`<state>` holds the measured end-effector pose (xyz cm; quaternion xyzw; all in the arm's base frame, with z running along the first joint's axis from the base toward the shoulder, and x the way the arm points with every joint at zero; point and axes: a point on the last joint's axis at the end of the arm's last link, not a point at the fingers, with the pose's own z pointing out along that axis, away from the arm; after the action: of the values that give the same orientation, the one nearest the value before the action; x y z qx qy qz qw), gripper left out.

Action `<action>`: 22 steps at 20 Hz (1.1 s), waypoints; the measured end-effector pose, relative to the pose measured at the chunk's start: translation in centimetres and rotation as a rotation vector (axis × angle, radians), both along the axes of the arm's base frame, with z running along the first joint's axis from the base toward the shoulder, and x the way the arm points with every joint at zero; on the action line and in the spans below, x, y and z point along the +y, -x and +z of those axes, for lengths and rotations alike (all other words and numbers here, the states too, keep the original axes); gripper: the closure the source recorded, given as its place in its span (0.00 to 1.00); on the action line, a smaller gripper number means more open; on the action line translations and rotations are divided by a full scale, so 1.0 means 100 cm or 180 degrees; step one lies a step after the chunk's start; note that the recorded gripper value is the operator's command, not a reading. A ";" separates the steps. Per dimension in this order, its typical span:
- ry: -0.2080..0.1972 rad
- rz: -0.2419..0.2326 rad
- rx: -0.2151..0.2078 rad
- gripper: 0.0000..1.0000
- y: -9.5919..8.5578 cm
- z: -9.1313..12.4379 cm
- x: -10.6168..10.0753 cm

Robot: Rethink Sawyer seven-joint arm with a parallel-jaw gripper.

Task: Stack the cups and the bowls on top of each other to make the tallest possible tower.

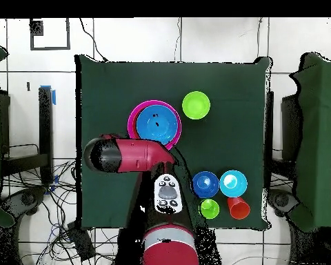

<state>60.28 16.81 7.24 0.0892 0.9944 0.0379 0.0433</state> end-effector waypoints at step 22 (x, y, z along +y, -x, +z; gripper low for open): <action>-0.0650 -0.0627 0.0165 0.00 -0.002 -0.004 -0.090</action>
<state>60.49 7.78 6.80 0.1912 0.9725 0.1322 0.0118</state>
